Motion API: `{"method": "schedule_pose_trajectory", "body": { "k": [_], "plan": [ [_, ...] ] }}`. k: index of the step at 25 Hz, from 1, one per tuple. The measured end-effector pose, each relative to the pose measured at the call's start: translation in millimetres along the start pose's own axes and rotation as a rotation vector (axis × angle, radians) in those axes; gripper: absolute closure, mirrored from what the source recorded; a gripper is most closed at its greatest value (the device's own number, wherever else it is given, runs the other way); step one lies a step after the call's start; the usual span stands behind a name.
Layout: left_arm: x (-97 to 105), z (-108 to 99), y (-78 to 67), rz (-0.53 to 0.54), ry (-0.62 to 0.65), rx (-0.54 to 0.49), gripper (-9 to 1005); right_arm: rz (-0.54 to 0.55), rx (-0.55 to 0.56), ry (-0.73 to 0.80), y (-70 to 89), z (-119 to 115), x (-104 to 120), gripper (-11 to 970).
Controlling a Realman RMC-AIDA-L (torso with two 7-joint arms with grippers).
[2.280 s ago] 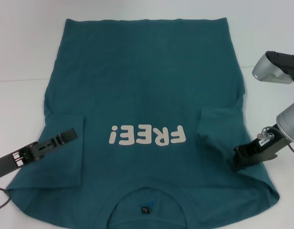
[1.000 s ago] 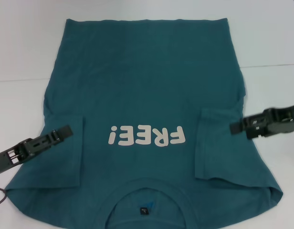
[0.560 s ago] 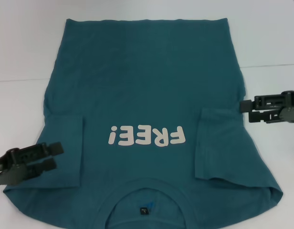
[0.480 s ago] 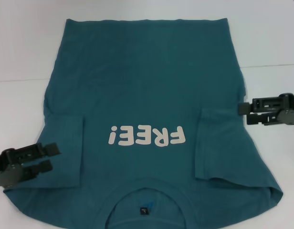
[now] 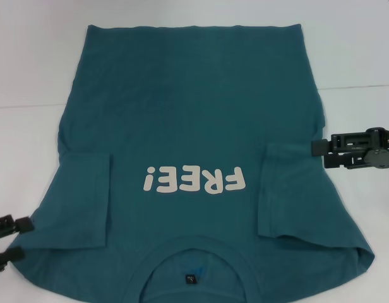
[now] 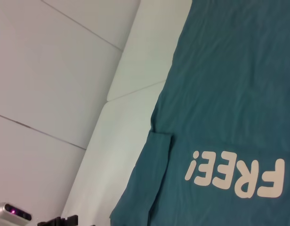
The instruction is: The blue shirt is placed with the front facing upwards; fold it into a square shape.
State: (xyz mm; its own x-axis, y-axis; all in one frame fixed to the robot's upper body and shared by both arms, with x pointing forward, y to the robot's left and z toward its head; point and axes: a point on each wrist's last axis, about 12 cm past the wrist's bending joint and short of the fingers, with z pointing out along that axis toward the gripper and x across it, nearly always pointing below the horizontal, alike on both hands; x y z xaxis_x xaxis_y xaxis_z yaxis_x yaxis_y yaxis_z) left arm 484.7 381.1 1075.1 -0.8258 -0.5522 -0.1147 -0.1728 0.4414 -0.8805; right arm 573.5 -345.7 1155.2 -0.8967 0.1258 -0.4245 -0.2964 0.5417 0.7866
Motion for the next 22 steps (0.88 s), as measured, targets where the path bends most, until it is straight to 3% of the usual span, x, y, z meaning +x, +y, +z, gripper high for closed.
{"method": "schedule_pose_trajectory", "body": {
  "k": [22],
  "plan": [
    [3.8,1.0,25.5,-0.078,-0.061,-0.136,246,0.01,0.015,-0.011,-1.8,-1.4,-1.5,118]
  ]
}}
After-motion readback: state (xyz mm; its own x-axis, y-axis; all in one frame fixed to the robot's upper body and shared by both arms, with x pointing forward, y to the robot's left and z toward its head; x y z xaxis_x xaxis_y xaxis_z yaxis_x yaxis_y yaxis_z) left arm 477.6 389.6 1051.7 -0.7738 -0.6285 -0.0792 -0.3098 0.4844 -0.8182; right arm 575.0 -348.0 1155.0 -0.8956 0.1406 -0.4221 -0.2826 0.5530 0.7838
